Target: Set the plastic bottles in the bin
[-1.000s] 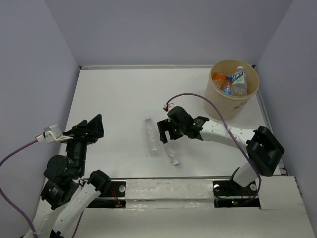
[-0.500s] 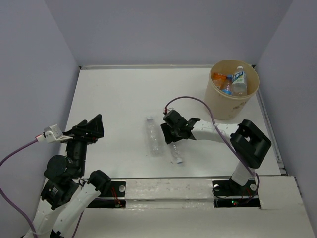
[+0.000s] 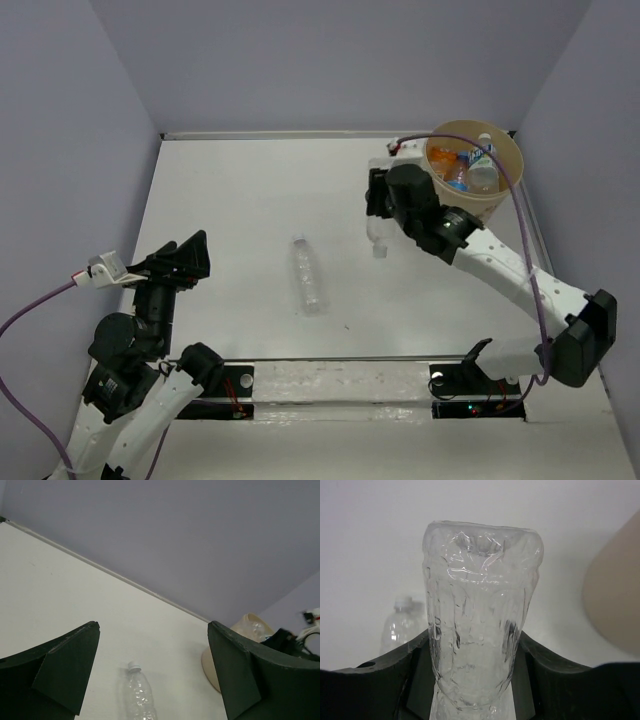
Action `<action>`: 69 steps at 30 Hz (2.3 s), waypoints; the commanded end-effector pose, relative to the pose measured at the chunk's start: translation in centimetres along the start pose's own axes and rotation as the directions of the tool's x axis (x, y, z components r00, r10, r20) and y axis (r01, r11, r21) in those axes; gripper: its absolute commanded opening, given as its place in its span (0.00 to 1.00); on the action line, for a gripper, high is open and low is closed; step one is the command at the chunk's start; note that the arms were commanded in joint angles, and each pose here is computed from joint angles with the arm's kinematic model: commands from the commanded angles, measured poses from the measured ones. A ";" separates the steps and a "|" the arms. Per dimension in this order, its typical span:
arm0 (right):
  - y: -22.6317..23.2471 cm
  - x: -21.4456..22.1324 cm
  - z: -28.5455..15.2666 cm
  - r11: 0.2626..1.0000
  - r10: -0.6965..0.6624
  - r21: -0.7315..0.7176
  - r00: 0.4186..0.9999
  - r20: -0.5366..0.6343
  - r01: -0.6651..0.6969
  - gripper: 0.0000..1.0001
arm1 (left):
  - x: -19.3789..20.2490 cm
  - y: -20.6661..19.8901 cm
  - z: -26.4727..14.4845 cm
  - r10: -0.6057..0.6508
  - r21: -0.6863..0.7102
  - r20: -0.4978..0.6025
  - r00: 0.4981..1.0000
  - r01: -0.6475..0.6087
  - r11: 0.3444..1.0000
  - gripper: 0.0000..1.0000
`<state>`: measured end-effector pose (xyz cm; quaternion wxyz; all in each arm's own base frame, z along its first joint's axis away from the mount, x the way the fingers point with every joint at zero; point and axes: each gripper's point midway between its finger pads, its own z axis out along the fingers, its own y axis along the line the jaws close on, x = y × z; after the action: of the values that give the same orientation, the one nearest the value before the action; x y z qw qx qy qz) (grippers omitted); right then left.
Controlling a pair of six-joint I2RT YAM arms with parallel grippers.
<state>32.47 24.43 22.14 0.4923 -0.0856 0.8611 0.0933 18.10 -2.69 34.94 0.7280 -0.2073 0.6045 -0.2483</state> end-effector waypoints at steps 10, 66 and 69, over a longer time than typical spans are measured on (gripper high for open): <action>-22.4 -24.9 -8.6 0.818 0.003 0.401 0.700 0.714 -0.412 0.42 | -0.9 -0.6 -0.2 -0.015 0.041 0.037 0.999 0.014 0.999 0.99; 3.6 -3.6 -0.8 0.997 -0.030 -0.062 0.986 0.165 0.041 0.95 | -0.6 -0.6 0.2 0.004 0.033 0.032 0.999 -0.005 0.999 0.99; 1.5 -5.2 -1.0 0.998 -0.030 0.066 0.977 0.211 0.016 0.95 | -0.4 -0.8 0.4 0.007 0.034 0.023 1.000 -0.008 0.999 0.99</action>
<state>32.70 29.37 25.41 0.5504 -0.1251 0.8134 0.1408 17.88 -2.96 35.10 0.7313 -0.1968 0.6005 -0.2567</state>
